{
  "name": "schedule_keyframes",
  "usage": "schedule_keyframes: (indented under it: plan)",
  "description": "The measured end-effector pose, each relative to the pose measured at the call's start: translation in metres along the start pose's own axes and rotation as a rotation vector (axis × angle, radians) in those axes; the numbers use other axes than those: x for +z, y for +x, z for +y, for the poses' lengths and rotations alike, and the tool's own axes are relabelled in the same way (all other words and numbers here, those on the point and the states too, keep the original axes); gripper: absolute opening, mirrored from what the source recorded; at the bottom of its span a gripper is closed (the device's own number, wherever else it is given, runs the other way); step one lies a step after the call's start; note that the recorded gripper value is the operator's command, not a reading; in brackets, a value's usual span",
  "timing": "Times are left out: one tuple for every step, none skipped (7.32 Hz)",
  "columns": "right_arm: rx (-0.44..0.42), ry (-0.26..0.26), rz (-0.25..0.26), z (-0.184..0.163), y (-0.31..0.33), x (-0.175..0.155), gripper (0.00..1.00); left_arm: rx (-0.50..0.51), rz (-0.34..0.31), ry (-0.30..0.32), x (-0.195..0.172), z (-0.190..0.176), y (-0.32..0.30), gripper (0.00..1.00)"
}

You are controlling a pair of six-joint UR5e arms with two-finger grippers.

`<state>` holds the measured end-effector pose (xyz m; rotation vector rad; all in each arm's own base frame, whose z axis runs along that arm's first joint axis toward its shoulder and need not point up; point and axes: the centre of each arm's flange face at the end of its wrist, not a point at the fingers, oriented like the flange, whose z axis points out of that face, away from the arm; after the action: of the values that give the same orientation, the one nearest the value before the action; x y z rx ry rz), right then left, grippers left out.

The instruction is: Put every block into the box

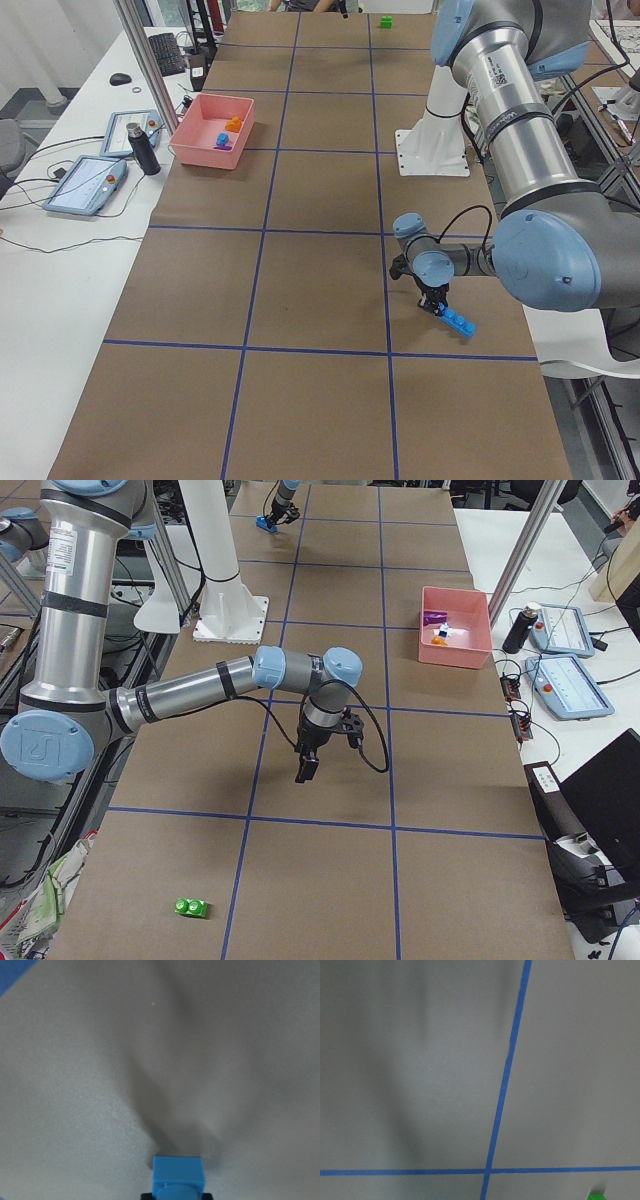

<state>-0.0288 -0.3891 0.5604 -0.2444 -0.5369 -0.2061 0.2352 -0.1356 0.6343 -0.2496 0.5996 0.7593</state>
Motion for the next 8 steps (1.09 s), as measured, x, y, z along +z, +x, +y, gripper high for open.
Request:
schedule_keyframes:
  plan:
    - [0.000,0.000,0.001,0.000,0.000,0.000,1.00,0.000,0.003,0.001,-0.010,0.008,0.001,0.01]
    - [0.000,0.000,0.002,0.000,0.000,0.000,1.00,0.002,0.021,-0.001,-0.025,0.018,0.005,0.01]
    - [0.000,0.000,0.003,0.000,0.000,0.000,1.00,-0.006,0.059,-0.005,-0.040,0.023,0.016,0.01]
    - [-0.001,0.000,0.006,0.000,0.000,0.000,1.00,-0.032,0.116,0.000,-0.055,0.021,0.033,0.01]
    - [-0.005,0.000,0.007,0.000,0.001,0.000,1.00,-0.059,0.189,0.017,-0.067,0.012,0.054,0.01]
    - [-0.010,0.001,0.011,0.000,0.002,0.001,1.00,-0.079,0.279,0.037,-0.082,-0.005,0.083,0.00]
    - [-0.012,0.005,0.016,0.000,0.003,0.000,1.00,-0.099,0.372,0.055,-0.103,-0.026,0.118,0.00]
    - [-0.013,0.009,0.018,0.000,0.004,-0.001,1.00,-0.115,0.456,0.072,-0.126,-0.043,0.147,0.00]
